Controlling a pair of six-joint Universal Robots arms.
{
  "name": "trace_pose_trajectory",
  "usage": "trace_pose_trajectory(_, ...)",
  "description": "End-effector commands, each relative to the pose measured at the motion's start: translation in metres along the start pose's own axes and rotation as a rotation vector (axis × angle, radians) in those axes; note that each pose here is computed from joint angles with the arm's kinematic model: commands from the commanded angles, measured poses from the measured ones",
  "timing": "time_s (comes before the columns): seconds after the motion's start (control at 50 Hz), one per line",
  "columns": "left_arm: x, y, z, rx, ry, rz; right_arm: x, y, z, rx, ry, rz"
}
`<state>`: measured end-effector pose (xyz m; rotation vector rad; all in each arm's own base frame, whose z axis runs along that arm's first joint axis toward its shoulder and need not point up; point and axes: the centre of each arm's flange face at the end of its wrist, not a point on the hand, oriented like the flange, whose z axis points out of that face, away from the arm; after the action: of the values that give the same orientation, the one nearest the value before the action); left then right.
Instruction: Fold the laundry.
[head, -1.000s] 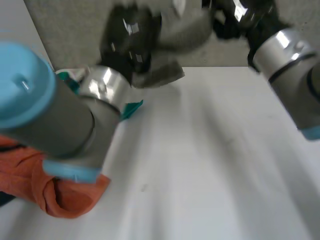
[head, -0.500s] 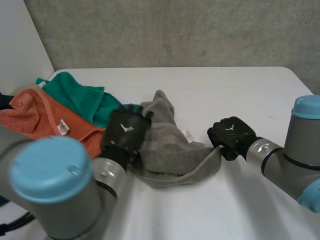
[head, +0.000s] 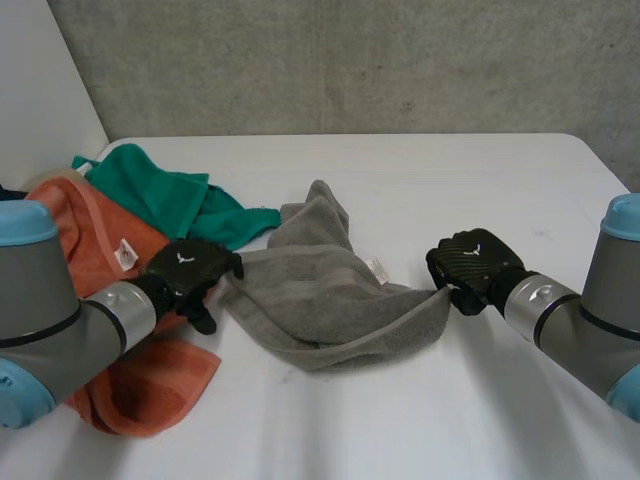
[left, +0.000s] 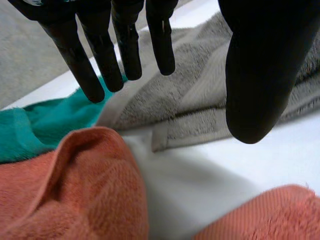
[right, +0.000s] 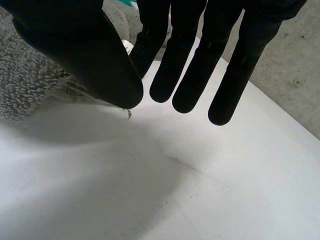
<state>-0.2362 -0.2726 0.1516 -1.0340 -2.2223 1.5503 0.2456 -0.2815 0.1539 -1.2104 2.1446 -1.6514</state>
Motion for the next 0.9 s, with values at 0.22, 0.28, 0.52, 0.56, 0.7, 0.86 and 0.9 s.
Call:
trace_pose_trajectory(0.22, 0.018, 0.013, 0.034, 0.007, 0.052, 0.058, -0.004, 0.006, 0.001, -0.014, -0.010, 0.012)
trace_pose_trajectory(0.28, 0.020, 0.017, 0.039, -0.010, 0.057, 0.063, -0.005, 0.006, 0.001, -0.016, -0.011, 0.013)
trace_pose_trajectory(0.52, 0.024, 0.023, 0.057, -0.021, 0.037, 0.122, -0.006, 0.008, 0.000, -0.020, -0.015, 0.015)
trace_pose_trajectory(0.56, 0.024, 0.022, 0.060, -0.009, 0.026, 0.127, -0.007, 0.008, 0.000, -0.019, -0.016, 0.015)
trace_pose_trajectory(0.7, 0.026, 0.014, 0.066, 0.043, -0.003, 0.148, -0.008, 0.010, -0.001, -0.022, -0.021, 0.017)
trace_pose_trajectory(0.86, 0.029, 0.007, 0.073, 0.082, -0.014, 0.160, -0.010, 0.010, -0.001, -0.019, -0.025, 0.015)
trace_pose_trajectory(0.9, 0.030, 0.007, 0.074, 0.083, -0.013, 0.161, -0.010, 0.010, -0.001, -0.019, -0.026, 0.015)
